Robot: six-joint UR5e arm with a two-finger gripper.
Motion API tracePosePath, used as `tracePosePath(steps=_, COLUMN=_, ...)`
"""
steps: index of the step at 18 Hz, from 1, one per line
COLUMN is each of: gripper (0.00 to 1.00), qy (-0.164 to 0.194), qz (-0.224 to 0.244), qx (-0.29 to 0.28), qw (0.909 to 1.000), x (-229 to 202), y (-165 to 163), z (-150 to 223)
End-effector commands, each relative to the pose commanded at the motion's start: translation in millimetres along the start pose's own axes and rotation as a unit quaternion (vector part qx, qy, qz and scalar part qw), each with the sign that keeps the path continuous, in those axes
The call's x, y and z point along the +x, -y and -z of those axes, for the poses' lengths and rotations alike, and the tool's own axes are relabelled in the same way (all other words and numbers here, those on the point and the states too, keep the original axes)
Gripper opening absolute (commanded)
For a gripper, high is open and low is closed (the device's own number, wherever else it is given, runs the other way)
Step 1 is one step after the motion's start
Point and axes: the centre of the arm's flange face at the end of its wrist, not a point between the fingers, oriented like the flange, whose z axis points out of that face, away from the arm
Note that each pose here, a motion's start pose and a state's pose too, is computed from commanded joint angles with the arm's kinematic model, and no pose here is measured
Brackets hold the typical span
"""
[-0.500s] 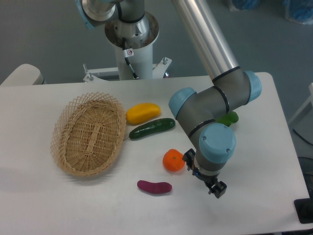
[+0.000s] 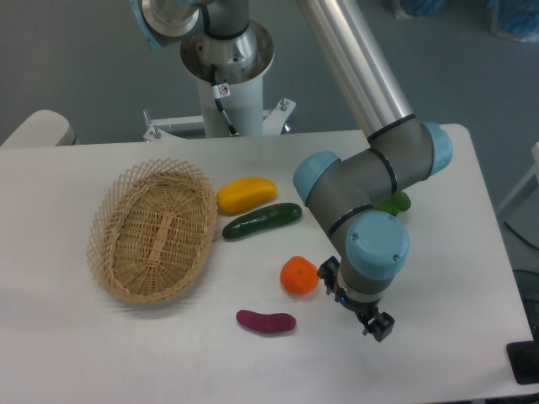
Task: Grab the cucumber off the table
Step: 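Move the gripper from beside the orange toward the green cucumber, then lower the gripper over the cucumber's end and close on it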
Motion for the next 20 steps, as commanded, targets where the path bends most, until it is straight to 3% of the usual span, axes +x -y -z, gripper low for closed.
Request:
tracePosePath(steps=3, gripper=1.0, qy=-0.006, qz=0.008, qx=0.002, qw=0.9999, x=12, y=-19, z=-2)
tracePosePath(steps=11, gripper=1.0, qy=-0.016, qz=0.019, qx=0.016, qw=0.9996, x=44, y=-27, z=2)
tracePosePath(steps=14, gripper=1.0, qy=-0.027, qz=0.014, qx=0.013, qw=0.9995, x=55, y=-22, z=-10)
tracePosePath(steps=20, gripper=1.0, qy=-0.057, qz=-0.026, qx=0.01, qw=0.998, x=116, y=-50, z=-10)
